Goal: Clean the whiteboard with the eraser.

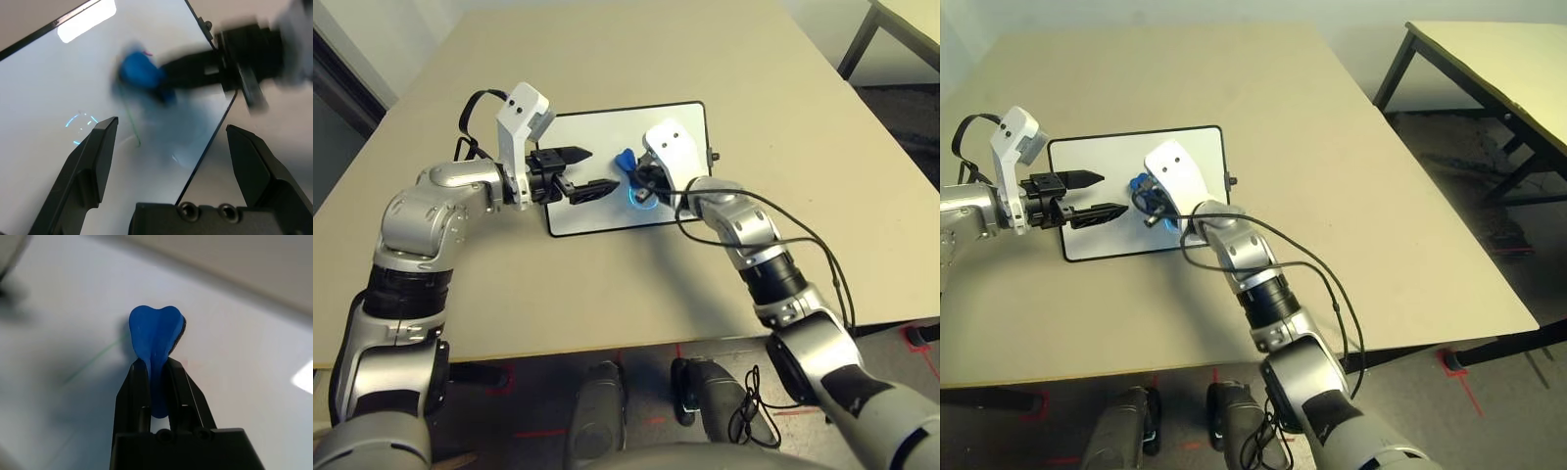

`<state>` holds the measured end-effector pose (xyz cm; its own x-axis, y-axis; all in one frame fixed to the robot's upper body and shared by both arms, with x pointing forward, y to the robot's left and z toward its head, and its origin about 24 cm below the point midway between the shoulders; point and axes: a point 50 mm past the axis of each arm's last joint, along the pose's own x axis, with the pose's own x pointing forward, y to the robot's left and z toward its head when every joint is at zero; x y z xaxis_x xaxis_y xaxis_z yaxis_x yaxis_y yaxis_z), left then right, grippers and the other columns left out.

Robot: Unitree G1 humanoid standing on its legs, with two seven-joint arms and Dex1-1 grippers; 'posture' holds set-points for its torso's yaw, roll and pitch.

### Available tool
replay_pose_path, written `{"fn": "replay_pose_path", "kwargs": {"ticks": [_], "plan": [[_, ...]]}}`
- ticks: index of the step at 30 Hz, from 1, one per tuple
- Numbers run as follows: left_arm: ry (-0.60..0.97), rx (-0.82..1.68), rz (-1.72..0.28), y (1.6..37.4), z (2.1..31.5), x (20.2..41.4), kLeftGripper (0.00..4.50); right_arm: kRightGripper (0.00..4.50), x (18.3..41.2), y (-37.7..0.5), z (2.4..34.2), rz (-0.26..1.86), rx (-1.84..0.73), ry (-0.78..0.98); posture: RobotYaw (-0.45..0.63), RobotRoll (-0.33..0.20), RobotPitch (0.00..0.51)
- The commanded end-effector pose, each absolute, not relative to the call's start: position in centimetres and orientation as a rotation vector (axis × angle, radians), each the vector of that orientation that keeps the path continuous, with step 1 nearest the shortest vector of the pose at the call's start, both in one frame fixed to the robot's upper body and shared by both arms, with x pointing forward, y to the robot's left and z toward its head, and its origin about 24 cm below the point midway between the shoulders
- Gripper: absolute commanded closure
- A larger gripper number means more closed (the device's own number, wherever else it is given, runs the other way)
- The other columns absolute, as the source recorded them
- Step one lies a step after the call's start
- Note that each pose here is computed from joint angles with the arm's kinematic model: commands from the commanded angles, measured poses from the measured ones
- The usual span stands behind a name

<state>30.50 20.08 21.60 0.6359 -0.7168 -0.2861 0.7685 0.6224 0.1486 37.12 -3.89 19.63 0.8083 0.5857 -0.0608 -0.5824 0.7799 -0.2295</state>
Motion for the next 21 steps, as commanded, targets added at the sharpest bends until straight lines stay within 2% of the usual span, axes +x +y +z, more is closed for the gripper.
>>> {"fn": "replay_pose_path", "kwargs": {"ticks": [1,14,16,21], "plan": [[0.221,0.269,-0.87,19.9,21.4,30.4,0.0,4.17,38.0,-4.7,19.2,0.58,-0.228,0.001,0.11,0.0,0.163],[0.222,0.265,-0.872,19.9,21.3,30.3,0.0,4.17,34.8,-2.6,15.8,0.742,-0.272,0.109,0.11,0.0,0.171],[0.224,0.265,-0.872,19.9,21.3,30.3,0.0,4.17,35.0,-2.7,16.0,0.734,-0.274,0.105,0.11,0.0,0.172],[0.225,0.264,-0.871,19.9,21.3,30.3,0.0,4.18,37.0,-4.1,18.5,0.61,-0.236,0.021,0.11,0.0,0.172]]}}
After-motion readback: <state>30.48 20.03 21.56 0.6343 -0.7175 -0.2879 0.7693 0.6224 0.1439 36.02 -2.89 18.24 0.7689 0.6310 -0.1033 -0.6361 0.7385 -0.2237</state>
